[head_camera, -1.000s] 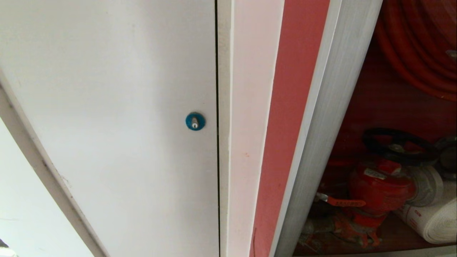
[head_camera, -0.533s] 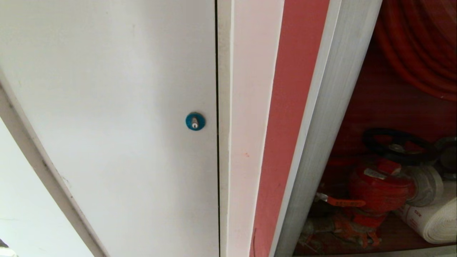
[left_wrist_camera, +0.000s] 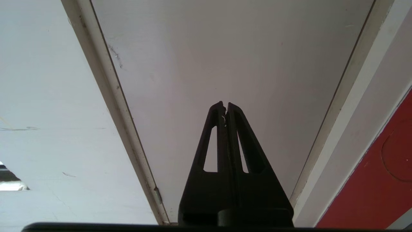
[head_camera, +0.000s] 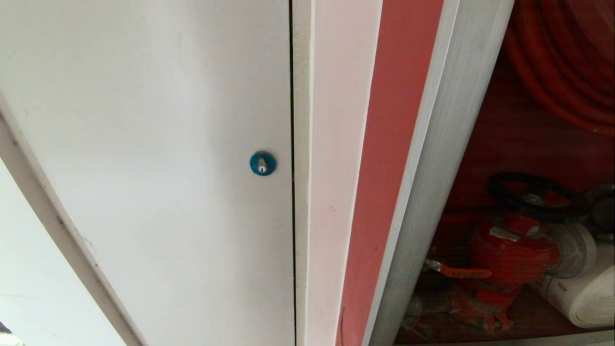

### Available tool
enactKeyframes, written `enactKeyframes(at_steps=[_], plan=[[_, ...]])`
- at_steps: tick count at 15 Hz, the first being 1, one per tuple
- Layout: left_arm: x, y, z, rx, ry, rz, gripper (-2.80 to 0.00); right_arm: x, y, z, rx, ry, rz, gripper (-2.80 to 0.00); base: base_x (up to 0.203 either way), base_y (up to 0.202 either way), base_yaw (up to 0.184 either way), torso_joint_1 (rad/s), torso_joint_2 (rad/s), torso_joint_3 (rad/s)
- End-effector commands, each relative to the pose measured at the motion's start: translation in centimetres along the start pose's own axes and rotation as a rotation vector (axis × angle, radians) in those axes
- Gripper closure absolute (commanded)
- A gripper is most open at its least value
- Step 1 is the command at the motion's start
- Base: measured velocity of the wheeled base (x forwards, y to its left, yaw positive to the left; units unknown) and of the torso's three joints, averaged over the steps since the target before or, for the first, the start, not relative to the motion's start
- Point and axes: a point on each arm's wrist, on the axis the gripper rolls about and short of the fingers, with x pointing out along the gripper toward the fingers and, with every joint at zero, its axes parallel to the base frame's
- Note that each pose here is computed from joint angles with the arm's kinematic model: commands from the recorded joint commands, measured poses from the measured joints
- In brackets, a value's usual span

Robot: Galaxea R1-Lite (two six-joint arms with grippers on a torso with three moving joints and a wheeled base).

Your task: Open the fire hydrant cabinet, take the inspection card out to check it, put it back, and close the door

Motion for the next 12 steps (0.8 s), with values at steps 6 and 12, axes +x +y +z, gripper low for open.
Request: enactKeyframes(at_steps=[6,12], plan=[[0.1,0.0,-0.2,0.001,0.007,0.0,0.0,-5.3,-0.3,0.4,0.27,-0.067,0.284,0.0,0.0,0.0,0.0,0.0,0.0,0.0],[0.1,0.0,-0.2,0.0,0.008,0.0,0.0,-6.7,0.1,1.0,0.679,-0.262,0.58,0.0,0.0,0.0,0.0,0.0,0.0,0.0]])
